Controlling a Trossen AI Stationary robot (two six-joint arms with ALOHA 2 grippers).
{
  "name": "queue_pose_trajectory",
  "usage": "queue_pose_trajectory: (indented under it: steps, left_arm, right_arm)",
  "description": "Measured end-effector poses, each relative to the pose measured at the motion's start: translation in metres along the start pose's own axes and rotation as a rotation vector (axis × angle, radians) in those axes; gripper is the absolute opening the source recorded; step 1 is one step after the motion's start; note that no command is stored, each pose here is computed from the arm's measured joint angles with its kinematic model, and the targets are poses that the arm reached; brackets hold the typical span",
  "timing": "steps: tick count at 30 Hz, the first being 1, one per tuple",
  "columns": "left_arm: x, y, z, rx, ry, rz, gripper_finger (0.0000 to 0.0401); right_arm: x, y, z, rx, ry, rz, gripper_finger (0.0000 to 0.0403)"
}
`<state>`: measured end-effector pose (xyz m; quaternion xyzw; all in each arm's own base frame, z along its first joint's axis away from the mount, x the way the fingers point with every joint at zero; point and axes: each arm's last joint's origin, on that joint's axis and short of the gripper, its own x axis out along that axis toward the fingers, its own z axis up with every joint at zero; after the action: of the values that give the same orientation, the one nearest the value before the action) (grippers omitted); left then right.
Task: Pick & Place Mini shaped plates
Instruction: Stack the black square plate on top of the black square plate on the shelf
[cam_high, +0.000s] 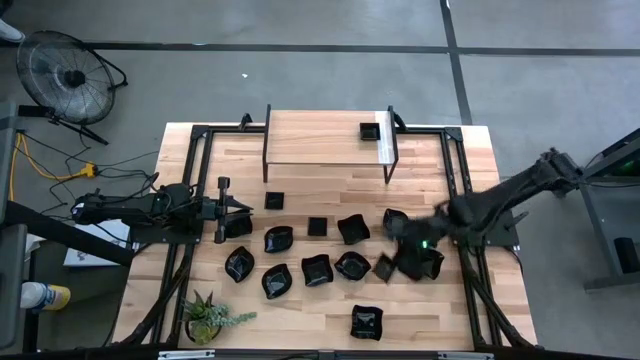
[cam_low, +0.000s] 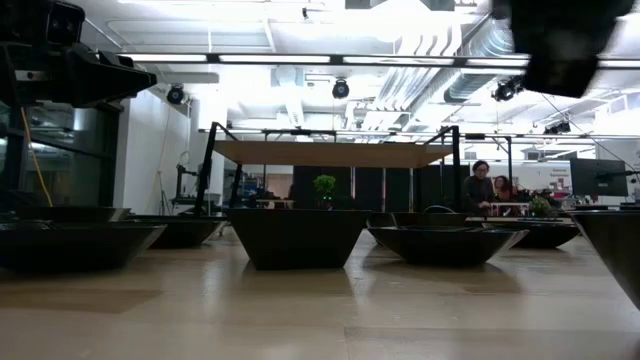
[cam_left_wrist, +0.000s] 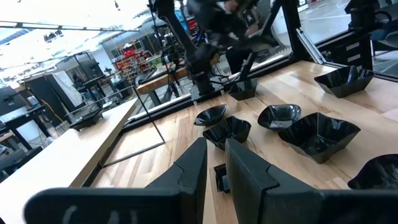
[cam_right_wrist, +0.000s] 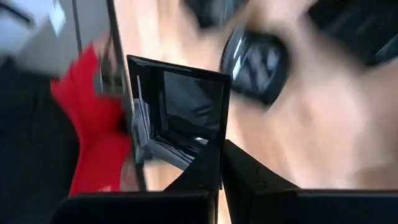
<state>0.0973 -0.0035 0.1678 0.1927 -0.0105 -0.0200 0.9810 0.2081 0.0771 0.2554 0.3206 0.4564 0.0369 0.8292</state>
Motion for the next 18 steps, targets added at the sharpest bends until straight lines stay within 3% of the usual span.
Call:
queue_pose_trajectory:
  steps: [11, 18]
  left_arm:
    - [0.000, 0.000, 0.000, 0.000, 0.000, 0.000, 0.0056]
    - [0.000, 0.000, 0.000, 0.000, 0.000, 0.000, 0.0056]
  right_arm:
    - [-0.063, -0.061, 0.055, 0.077, -0.383, -0.053, 0.0005]
    - [-0.096, -0.102, 0.088, 0.199, -0.529, -0.108, 0.0005]
